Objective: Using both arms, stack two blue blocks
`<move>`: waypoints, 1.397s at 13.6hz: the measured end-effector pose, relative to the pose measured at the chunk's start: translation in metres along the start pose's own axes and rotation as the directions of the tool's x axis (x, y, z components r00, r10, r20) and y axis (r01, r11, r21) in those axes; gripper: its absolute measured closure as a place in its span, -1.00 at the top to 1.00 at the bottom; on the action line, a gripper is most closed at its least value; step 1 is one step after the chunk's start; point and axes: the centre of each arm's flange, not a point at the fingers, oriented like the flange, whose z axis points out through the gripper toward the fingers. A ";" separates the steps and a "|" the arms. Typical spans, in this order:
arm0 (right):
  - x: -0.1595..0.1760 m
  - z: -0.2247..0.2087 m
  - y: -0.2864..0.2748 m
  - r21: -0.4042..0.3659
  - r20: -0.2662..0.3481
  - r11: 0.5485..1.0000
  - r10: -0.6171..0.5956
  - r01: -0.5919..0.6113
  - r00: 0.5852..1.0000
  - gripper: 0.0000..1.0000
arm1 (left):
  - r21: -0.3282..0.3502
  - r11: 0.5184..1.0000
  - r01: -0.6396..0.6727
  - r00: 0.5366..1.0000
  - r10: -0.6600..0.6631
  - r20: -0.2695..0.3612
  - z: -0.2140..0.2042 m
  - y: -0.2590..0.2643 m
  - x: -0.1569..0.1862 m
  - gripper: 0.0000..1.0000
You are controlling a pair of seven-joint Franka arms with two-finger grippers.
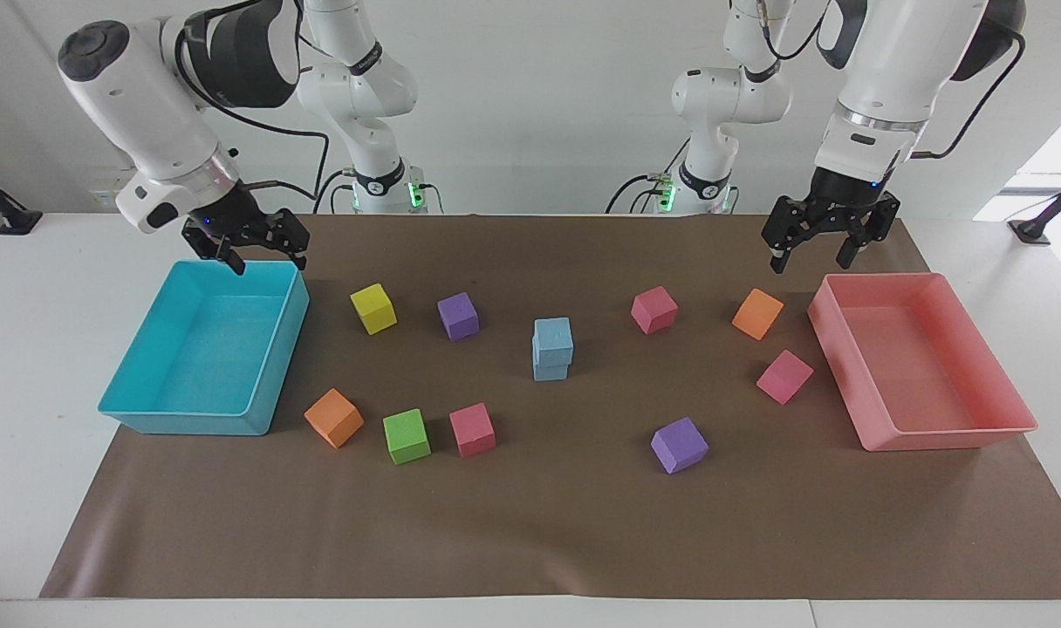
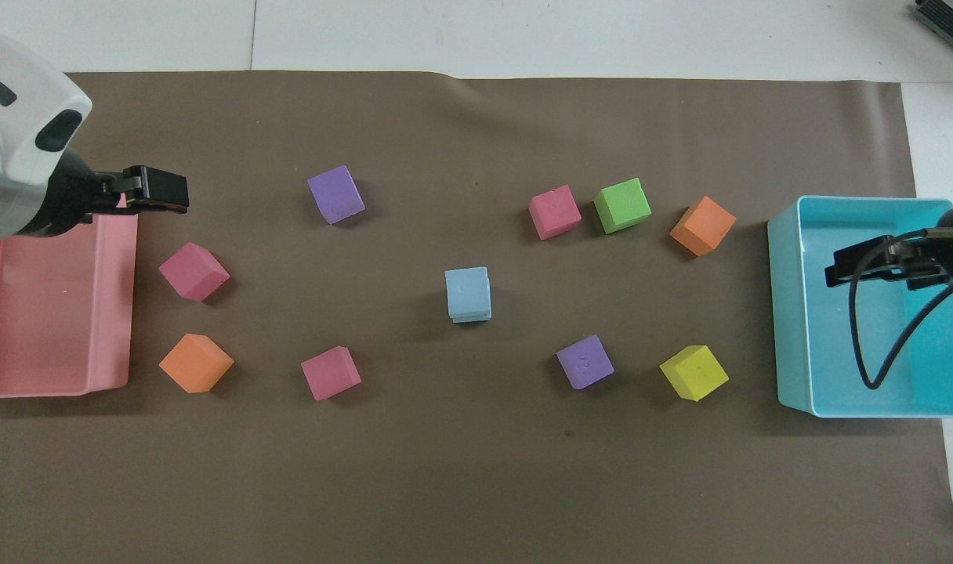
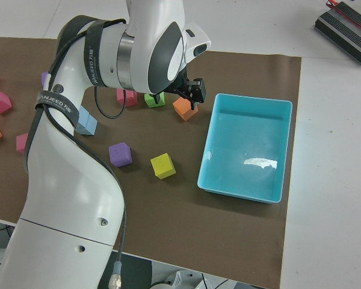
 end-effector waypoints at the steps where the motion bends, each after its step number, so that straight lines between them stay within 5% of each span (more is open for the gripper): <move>1: -0.006 -0.017 0.000 -0.012 0.006 1.000 0.005 -0.005 1.000 1.00 | 0.003 1.000 0.000 1.000 0.000 0.013 -0.001 -0.004 0.002 1.00; 6: -0.030 -0.062 -0.003 -0.021 -0.042 1.000 -0.003 0.002 0.999 1.00 | 0.002 0.986 -0.166 0.986 0.166 0.025 -0.010 -0.013 0.006 1.00; 19: -0.026 -0.048 -0.010 -0.069 -0.047 0.997 -0.022 0.018 0.999 1.00 | 0.003 0.984 -0.176 0.984 0.176 0.026 -0.011 -0.015 0.007 1.00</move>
